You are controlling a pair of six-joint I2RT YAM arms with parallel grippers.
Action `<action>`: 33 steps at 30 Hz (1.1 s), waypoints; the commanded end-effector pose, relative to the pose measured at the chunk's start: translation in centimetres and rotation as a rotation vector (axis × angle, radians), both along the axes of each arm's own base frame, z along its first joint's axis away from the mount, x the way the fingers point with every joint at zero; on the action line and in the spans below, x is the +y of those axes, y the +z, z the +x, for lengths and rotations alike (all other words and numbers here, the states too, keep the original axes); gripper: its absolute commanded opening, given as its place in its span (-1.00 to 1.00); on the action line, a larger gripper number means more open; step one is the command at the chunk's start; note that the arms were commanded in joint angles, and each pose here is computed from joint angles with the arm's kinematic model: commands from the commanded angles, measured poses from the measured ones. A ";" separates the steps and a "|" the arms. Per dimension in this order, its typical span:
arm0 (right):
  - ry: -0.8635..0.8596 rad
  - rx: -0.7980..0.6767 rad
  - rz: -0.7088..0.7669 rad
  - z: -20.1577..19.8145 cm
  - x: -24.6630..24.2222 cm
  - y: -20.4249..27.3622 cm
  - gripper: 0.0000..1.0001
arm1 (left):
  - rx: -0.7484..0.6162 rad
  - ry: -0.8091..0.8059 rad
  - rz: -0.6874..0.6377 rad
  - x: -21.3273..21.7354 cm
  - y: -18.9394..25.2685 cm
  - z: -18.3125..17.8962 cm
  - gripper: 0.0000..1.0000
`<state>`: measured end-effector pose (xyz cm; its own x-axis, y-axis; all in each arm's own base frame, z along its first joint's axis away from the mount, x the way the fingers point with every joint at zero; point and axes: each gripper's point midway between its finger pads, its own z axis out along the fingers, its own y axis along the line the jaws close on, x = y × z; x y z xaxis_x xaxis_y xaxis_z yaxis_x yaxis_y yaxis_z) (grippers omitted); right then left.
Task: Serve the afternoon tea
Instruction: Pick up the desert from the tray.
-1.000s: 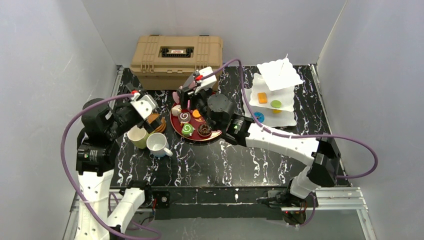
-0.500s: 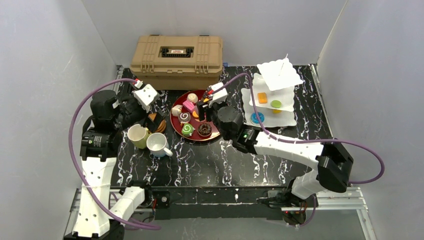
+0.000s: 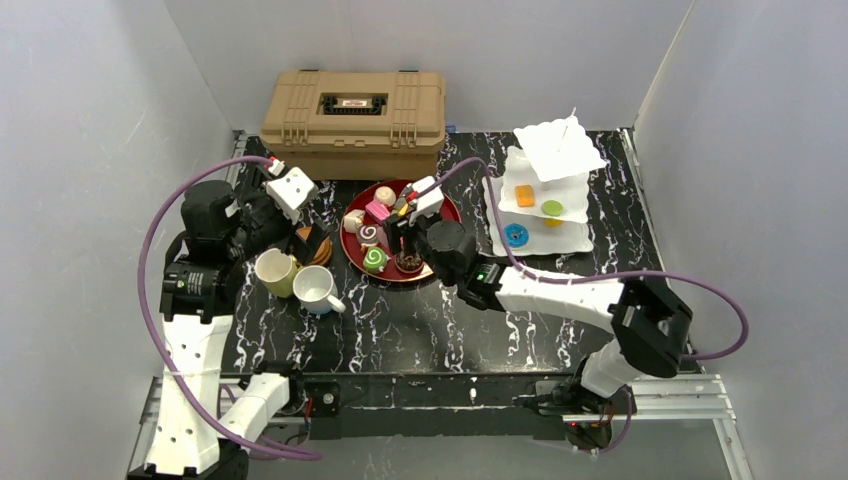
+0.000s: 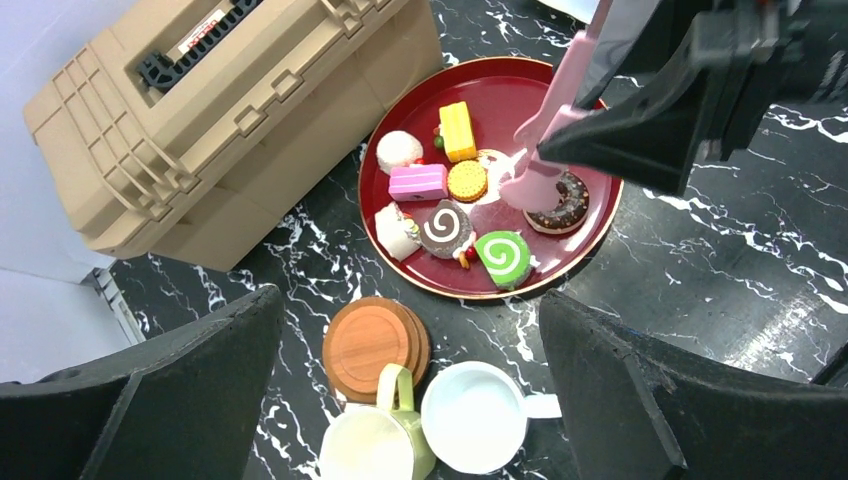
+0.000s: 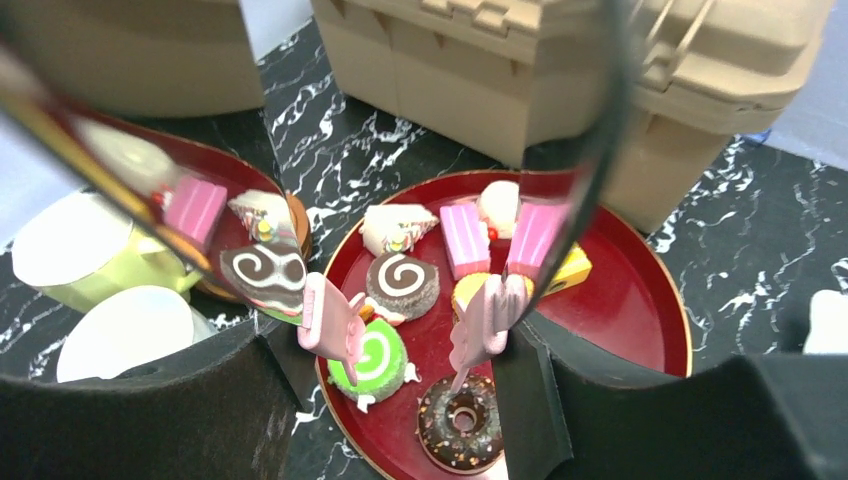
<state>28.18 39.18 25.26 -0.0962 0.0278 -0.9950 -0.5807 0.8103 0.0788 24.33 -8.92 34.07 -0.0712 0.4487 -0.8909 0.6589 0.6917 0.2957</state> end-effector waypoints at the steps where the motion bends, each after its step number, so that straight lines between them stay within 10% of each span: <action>1: 0.031 -0.035 0.092 0.6 2.2 1.5 0.37 | 0.005 0.025 -0.008 0.2 0.6 -0.5 0.96; 33: 0.087 0.030 0.016 1.8 6.9 -6.2 0.47 | 0.020 0.061 0.013 1.0 0.1 -0.6 0.96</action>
<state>29.18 44.89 15.64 -0.1746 -0.0688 -0.9822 -0.6482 0.7589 0.0621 24.30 -8.01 33.29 -0.1341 0.4508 -0.8825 0.6258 0.7290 0.2773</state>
